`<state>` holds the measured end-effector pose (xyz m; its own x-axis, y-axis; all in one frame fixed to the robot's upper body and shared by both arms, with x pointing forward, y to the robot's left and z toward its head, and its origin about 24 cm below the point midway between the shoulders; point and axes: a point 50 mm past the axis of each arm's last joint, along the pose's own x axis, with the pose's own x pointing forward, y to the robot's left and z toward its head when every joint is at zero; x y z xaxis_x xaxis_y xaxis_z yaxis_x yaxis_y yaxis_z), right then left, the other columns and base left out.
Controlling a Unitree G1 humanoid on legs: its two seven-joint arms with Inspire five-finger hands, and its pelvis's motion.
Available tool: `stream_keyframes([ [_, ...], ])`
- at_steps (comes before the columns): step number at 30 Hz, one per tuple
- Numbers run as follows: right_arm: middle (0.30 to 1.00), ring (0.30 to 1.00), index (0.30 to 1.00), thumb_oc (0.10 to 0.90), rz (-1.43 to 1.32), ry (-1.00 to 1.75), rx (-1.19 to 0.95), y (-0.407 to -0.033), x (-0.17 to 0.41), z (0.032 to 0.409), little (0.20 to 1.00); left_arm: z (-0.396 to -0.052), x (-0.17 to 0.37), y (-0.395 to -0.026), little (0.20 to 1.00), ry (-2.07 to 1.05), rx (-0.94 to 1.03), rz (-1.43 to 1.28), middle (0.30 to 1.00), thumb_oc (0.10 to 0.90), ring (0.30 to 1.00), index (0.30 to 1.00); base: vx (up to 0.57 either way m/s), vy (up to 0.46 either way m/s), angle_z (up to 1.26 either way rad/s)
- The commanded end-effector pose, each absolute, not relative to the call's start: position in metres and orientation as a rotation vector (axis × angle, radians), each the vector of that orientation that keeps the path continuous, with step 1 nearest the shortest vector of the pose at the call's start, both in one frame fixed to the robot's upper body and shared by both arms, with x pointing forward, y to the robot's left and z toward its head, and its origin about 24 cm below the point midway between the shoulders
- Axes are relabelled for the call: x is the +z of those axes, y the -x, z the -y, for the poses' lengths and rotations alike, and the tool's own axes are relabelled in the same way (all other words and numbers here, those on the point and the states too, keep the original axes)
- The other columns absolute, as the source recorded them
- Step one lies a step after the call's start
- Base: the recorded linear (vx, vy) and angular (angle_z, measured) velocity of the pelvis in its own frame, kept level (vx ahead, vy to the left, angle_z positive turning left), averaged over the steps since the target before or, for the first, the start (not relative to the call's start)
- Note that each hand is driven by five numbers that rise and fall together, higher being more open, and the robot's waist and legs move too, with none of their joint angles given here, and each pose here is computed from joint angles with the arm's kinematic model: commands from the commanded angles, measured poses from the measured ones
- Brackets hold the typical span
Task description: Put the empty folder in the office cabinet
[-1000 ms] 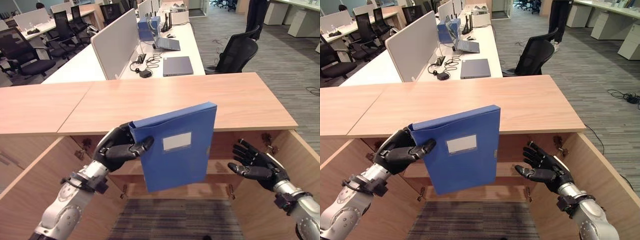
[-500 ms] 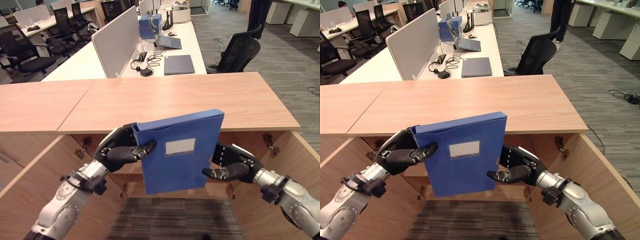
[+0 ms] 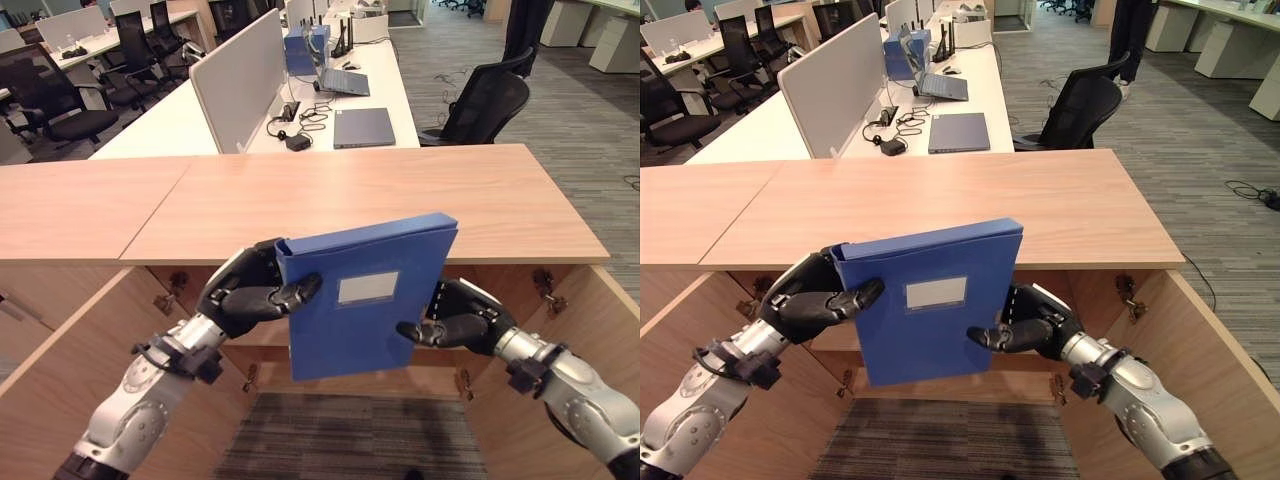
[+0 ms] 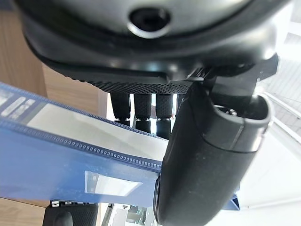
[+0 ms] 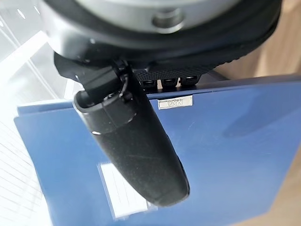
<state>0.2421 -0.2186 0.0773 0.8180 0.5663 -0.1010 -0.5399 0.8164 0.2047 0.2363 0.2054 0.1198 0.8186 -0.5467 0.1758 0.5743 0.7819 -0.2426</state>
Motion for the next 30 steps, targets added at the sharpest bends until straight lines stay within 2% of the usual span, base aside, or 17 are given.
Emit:
stream_keyframes([
  [1,0.900,0.900,0.900,0.800,0.387,-0.261,0.928,-0.266,0.176,0.144,0.900,-0.141,0.165,-0.239,0.300,0.353,-0.982,0.284,0.300,0.400,0.300,0.300,0.00,0.000,0.00],
  [7,0.900,0.900,0.900,0.800,0.441,-0.432,0.954,-0.265,0.176,0.122,0.900,-0.116,0.161,-0.239,0.300,0.487,-1.059,0.261,0.300,0.400,0.300,0.300,0.00,0.000,0.00],
  [15,0.900,0.900,0.900,0.800,0.472,-0.595,1.047,-0.259,0.180,0.093,0.900,-0.100,0.160,-0.243,0.300,0.543,-1.141,0.220,0.300,0.400,0.300,0.300,0.00,0.004,0.00],
  [22,0.900,0.900,0.900,0.800,0.426,-0.590,1.101,-0.255,0.174,0.087,0.900,-0.093,0.161,-0.237,0.300,0.561,-1.251,0.177,0.300,0.400,0.300,0.300,0.00,0.000,0.00],
  [30,0.900,0.900,0.900,0.800,0.360,-0.621,0.996,-0.268,0.156,0.098,0.900,-0.092,0.165,-0.230,0.300,0.588,-1.314,0.159,0.300,0.400,0.300,0.300,0.00,0.002,-0.01],
])
